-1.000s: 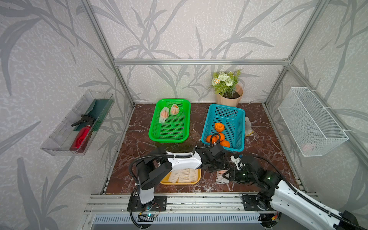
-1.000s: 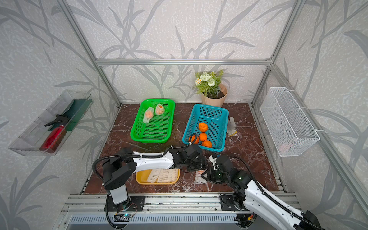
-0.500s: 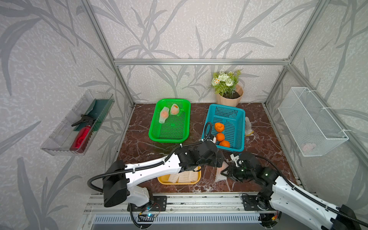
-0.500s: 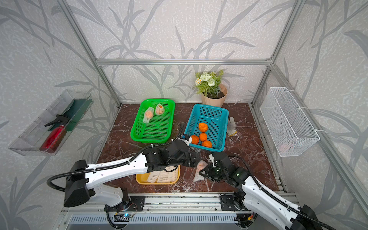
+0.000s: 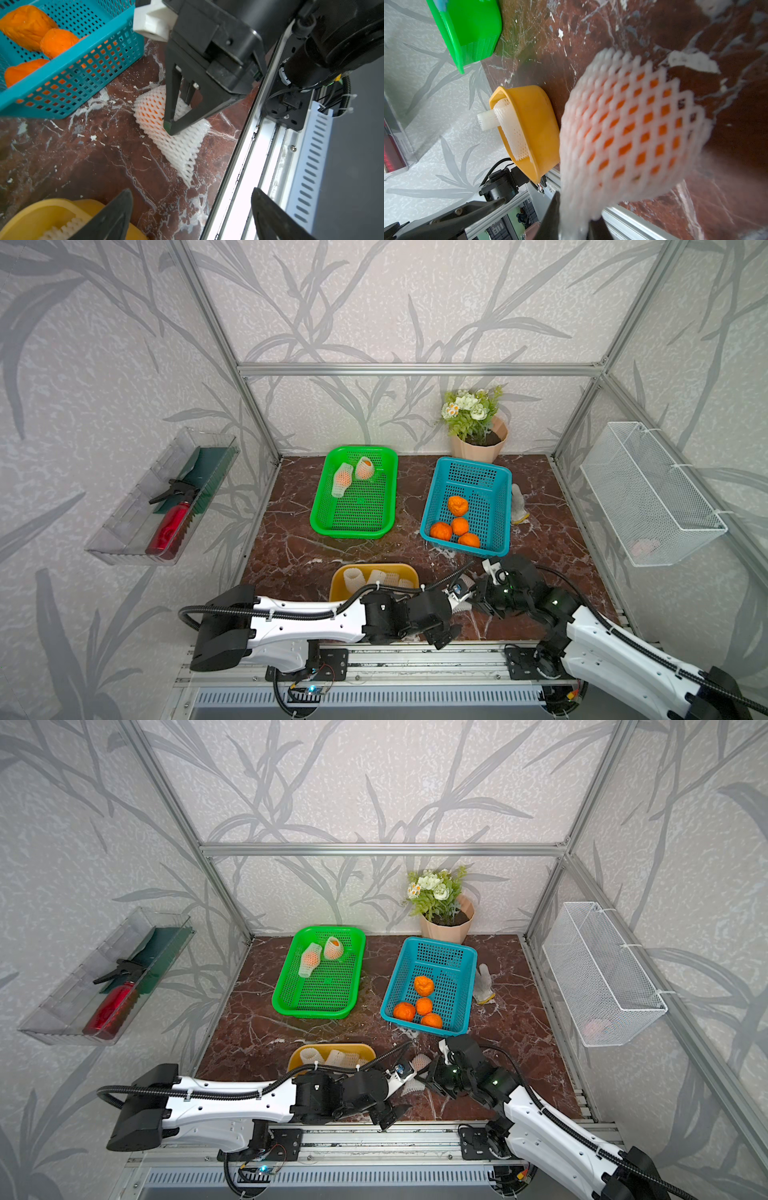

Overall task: Remove foam nets from oranges
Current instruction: Remove the foam net from the orange.

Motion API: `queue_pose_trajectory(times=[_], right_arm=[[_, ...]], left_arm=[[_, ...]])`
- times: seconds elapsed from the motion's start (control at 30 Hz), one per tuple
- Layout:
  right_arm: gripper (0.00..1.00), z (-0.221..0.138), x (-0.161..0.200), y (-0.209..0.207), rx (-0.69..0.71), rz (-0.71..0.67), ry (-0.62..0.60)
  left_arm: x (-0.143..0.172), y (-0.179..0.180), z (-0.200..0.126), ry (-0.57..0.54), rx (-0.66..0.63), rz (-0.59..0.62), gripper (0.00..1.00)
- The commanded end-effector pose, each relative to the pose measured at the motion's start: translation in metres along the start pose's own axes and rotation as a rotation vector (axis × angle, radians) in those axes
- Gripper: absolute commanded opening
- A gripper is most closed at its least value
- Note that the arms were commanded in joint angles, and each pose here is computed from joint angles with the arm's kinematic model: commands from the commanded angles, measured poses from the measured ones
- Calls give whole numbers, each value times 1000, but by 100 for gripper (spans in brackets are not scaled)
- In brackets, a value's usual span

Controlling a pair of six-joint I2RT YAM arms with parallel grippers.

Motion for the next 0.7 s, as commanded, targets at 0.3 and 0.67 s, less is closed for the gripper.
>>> queue_pose_trajectory(times=[0.3,0.67], right_arm=[[22,-5,-1,10,-43,11,-1],[24,-7,-1,13,-67,28,16]], left_arm=[[-7,1,36,-21,-138,132,77],[-14,5,61,-12,-98,130,43]])
Point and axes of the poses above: each gripper's point midway between its finger pads, its own z axis out along the fingers, its own y axis along the line the jaws close on, x = y × z, the point moved 10 cm from there along -z, back along the fingers, and after that the axes turned 2 degrees about -z, right-handed, at the moved point
